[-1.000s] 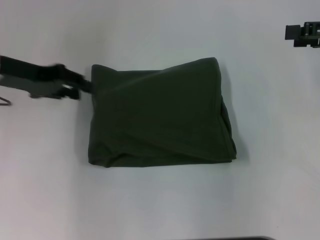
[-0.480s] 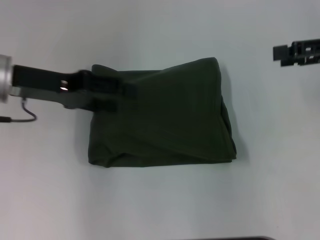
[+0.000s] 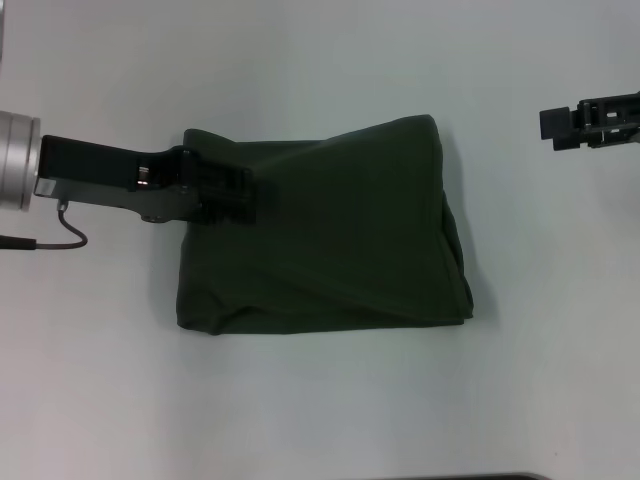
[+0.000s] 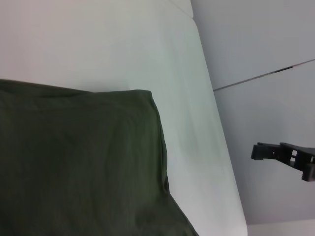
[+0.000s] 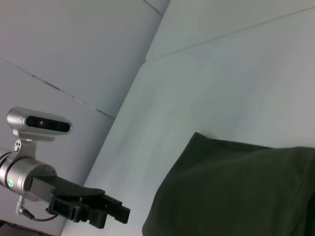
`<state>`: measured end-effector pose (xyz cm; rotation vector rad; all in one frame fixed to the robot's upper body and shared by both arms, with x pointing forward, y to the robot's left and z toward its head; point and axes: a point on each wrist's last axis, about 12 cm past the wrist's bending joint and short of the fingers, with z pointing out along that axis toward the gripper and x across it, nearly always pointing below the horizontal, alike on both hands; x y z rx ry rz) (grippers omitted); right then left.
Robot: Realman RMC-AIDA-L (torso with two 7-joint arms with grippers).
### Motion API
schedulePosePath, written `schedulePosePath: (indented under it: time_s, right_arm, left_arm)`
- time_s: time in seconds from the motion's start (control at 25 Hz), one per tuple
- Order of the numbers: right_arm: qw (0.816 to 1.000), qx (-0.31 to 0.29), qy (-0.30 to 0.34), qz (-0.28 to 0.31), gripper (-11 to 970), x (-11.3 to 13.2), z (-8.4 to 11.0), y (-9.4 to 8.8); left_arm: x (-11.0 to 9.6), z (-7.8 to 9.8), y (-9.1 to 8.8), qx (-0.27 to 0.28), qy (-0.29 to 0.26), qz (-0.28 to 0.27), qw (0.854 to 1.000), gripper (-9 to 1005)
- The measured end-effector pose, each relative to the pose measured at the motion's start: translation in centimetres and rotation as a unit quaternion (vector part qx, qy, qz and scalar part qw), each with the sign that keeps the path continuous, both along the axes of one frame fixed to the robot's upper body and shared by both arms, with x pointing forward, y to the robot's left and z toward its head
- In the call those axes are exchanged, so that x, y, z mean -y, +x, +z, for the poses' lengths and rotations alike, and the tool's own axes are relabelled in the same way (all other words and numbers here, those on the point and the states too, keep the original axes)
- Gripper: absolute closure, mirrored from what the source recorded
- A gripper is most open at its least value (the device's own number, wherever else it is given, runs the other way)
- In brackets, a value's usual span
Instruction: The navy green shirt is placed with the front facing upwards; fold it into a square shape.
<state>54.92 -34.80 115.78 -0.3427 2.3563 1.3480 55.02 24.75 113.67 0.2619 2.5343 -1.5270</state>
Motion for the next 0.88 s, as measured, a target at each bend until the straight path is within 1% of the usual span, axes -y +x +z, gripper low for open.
schedulePosePath:
  time_s: [0.2, 0.48, 0.64, 0.68, 0.72, 0.8, 0.88]
  right_arm:
    - [1.000, -0.007, 0.002, 0.000, 148, -0.2, -0.1, 0.0]
    - [0.999, -0.031, 0.020, 0.000, 181, -1.1, -0.6, 0.3]
    - [0.999, -0.035, 0.036, 0.013, 200, -3.0, -1.3, 0.3]
    - [0.998, -0.040, 0.036, 0.023, 317, -3.8, -1.5, 0.4]
    - [0.998, -0.047, 0.038, 0.033, 433, -4.5, -1.7, 0.4]
    - [0.996, -0.060, 0.040, 0.051, 470, -5.9, -2.1, 0.6]
    - [0.995, -0.070, 0.038, 0.063, 507, -7.2, -2.5, 0.9]
  left_arm:
    - [-0.1, -0.2, -0.1, -0.004, -0.002, 0.004, 1.000, 572]
    - [-0.3, -0.6, -0.1, -0.013, -0.005, 0.007, 1.000, 710]
    - [-0.3, -0.8, -0.3, -0.018, -0.006, 0.008, 1.000, 788]
    - [-0.3, -0.9, -0.3, -0.021, -0.006, 0.007, 1.000, 808]
    - [-0.3, -1.0, -0.3, -0.023, -0.006, 0.007, 1.000, 861]
    - [-0.1, -1.3, -0.3, -0.029, -0.003, 0.006, 1.000, 966]
    - [-0.1, -1.5, -0.2, -0.032, 0.001, 0.006, 0.999, 961]
